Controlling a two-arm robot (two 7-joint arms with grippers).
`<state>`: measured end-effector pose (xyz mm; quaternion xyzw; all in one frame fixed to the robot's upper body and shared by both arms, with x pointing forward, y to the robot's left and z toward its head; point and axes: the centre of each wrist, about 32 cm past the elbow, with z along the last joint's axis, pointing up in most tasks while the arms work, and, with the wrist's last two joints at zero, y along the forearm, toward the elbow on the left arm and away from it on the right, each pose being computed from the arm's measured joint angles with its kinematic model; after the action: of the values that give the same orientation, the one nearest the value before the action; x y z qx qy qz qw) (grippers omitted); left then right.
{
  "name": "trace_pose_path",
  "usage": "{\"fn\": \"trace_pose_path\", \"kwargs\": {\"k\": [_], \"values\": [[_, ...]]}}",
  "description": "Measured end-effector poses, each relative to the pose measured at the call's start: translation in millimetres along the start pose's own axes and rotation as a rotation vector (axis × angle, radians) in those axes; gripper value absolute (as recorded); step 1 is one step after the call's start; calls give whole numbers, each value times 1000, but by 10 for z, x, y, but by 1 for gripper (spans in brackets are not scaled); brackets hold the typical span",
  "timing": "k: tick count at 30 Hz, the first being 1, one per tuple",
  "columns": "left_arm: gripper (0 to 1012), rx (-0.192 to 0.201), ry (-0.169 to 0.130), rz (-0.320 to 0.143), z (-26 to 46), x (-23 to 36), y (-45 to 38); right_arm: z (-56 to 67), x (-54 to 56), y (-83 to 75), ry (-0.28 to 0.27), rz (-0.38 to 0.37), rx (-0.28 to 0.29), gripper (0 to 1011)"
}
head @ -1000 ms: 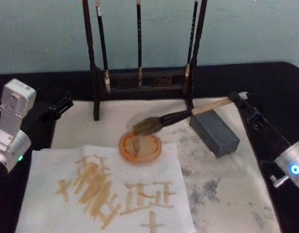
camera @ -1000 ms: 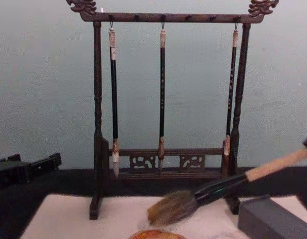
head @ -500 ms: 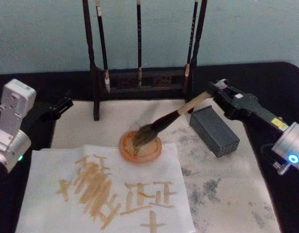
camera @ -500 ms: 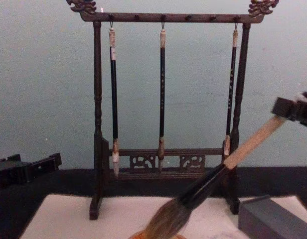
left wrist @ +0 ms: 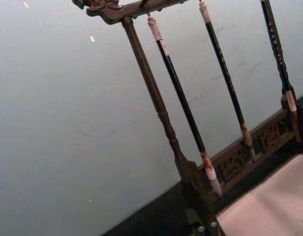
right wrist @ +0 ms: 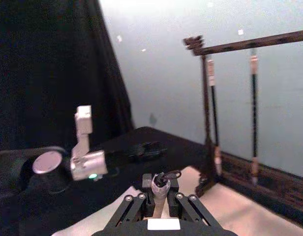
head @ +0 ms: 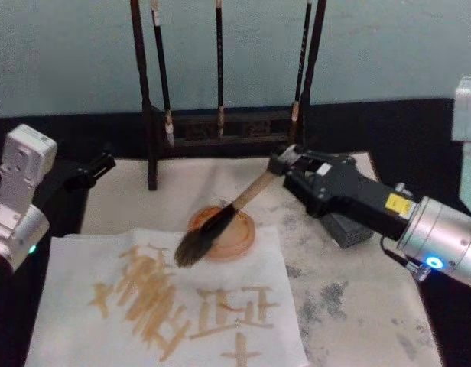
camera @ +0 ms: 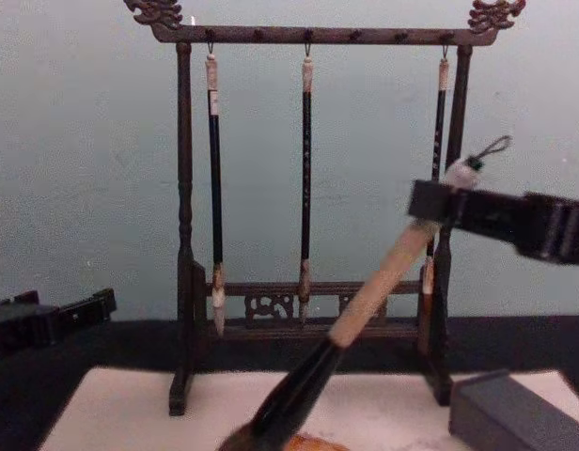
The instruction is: Pick up the brush from the inkstone, write on the paper, then place the brush back to its original position.
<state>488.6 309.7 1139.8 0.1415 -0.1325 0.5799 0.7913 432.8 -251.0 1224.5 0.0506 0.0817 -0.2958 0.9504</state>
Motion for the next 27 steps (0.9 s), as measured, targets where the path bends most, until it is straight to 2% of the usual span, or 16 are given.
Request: {"fn": "trace_pose_path", "kwargs": {"k": [2,11,27], "values": [[1002,0,0,0,0,0,0,20,-42,38,-14,33,-22,175],[1000,0,0,0,0,0,0,33,-95,93,-17,74,-62,175],[1002,0,0,0,0,0,0,-122,-23,93,46,72,-96,175]]}}
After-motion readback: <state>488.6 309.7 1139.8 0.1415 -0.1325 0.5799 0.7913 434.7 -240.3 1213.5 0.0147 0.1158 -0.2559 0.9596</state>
